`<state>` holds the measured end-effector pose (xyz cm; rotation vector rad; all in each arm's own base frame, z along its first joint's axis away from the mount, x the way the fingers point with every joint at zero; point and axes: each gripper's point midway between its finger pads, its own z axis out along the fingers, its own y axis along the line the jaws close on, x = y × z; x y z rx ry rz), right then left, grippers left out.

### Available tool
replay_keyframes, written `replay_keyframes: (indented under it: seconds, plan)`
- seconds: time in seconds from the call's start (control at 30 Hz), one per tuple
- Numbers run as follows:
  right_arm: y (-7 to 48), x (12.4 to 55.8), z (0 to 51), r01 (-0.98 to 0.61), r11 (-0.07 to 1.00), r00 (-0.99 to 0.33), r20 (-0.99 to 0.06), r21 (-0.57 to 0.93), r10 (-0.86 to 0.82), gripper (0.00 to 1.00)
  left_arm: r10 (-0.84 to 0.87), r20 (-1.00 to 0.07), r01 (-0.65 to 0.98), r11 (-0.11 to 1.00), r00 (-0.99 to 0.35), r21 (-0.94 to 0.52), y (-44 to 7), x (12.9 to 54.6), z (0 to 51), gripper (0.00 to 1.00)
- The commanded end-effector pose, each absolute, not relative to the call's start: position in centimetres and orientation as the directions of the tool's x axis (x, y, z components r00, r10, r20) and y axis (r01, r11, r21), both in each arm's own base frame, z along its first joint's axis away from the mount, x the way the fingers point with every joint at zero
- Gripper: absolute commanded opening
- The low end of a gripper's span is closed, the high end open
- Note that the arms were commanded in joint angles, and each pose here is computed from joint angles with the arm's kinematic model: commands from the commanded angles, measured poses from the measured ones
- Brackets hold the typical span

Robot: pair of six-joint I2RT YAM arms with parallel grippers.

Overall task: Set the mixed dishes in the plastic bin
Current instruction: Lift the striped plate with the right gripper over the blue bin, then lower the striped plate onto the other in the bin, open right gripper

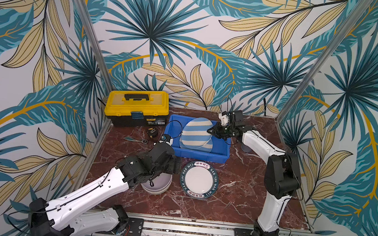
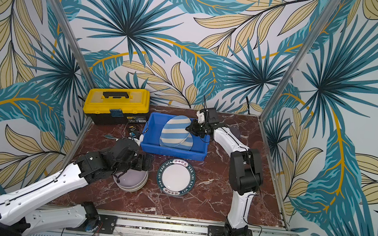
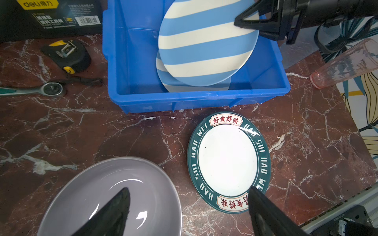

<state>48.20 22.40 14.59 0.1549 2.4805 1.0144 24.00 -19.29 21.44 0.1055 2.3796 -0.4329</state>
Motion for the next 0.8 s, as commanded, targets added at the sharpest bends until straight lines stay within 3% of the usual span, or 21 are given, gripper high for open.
replay_keyframes:
  seconds: [0.0,0.53,0.77]
  plan:
    - [22.8,47.8,13.5,-0.076,0.713,-0.9,-0.355,0.697,0.251,0.0,-0.045,-0.653,0.179,0.946,-0.756,-0.272,-18.9,23.9,20.9,0.9]
    - [23.3,46.7,8.8,-0.026,0.703,-0.943,-0.252,0.711,0.22,0.01,-0.032,-0.644,0.177,0.95,-0.765,-0.259,-19.2,24.1,19.9,0.9]
    - [22.8,46.0,7.4,-0.013,0.725,-0.949,-0.237,0.689,0.209,0.11,-0.028,-0.64,0.176,0.952,-0.767,-0.252,-19.2,24.2,19.5,0.9]
